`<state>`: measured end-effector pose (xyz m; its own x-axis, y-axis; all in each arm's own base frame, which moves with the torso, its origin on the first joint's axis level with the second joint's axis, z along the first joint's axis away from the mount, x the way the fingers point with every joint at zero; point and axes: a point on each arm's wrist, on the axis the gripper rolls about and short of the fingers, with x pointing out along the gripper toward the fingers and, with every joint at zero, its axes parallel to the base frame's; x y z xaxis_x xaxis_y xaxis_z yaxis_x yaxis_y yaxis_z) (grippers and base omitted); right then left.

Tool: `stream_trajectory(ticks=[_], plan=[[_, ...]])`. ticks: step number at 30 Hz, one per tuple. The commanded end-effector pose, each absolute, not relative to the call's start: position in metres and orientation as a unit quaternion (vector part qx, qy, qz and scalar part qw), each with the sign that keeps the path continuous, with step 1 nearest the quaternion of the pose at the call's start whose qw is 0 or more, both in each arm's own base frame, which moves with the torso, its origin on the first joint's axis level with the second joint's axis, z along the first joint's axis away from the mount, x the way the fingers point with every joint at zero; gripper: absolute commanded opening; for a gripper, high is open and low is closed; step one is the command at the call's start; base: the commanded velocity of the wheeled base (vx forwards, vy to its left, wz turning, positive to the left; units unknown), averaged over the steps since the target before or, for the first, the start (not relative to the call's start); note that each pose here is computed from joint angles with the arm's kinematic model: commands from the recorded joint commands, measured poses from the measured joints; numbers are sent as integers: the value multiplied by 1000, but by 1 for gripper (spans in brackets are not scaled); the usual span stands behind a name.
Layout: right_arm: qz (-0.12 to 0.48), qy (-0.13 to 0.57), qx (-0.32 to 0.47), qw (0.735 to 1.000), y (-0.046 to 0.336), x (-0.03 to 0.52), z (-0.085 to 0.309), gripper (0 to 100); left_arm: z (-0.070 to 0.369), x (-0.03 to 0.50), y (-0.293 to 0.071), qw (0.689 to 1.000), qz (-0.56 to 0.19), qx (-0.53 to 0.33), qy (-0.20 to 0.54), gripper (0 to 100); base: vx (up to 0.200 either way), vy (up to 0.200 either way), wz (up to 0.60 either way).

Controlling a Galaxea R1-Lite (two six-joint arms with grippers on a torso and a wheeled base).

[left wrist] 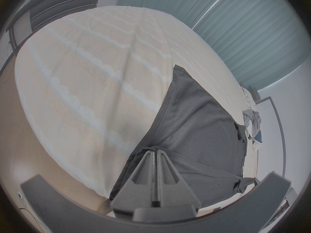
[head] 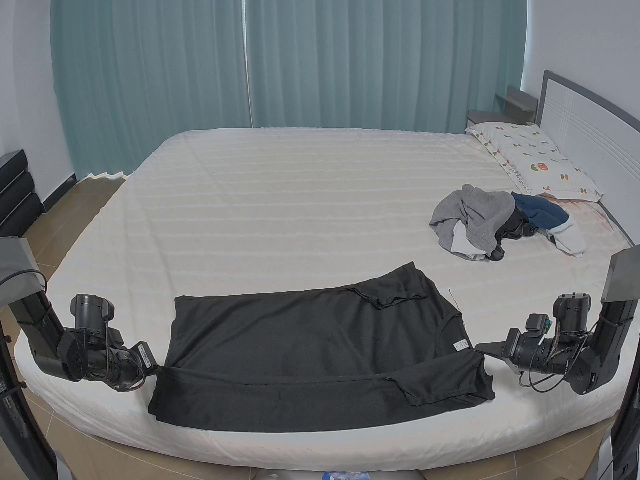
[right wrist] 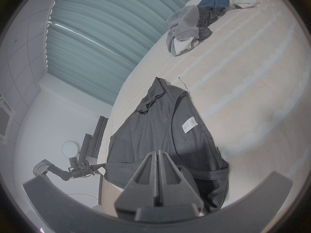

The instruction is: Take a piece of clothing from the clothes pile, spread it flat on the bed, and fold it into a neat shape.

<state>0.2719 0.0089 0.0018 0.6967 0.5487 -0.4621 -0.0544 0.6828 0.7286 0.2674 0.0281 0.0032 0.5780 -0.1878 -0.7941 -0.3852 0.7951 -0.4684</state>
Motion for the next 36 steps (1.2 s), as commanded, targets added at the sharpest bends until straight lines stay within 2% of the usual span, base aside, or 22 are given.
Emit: stream_trajectory(ticks=[1, 3, 4, 6, 7, 16, 24, 27, 30, 36], plan=[[172, 358, 360, 844, 9, 275, -8, 0, -5, 271, 27, 825, 60, -315, 465, 0, 0, 0, 0], [172, 360, 359, 844, 9, 275, -9, 0, -5, 272, 27, 825, 60, -316, 464, 0, 0, 0, 0], [171, 363, 360, 842, 9, 275, -11, 0, -4, 273, 27, 826, 60, -316, 463, 100, 0, 0, 0], [171, 363, 360, 843, 9, 277, -13, 0, -5, 274, 25, 823, 61, -322, 464, 100, 0, 0, 0], [171, 364, 360, 842, 10, 278, -14, 100, -5, 275, 24, 821, 63, -327, 464, 100, 0, 0, 0], [166, 362, 364, 842, 6, 278, -14, 100, -2, 276, 25, 825, 72, -327, 456, 100, 0, 0, 0], [139, 367, 422, 818, -1, 279, -14, 100, 2, 272, 28, 824, 74, -333, 452, 100, 0, 0, 0], [137, 369, 424, 815, -1, 279, -16, 100, 2, 272, 30, 823, 77, -337, 451, 100, 0, 0, 0], [135, 372, 425, 814, -1, 279, -17, 100, 1, 272, 31, 822, 78, -337, 451, 100, 0, 200, 0], [137, 377, 424, 812, 2, 279, -19, 100, -2, 271, 31, 821, 79, -336, 456, 100, 0, 0, 0]])
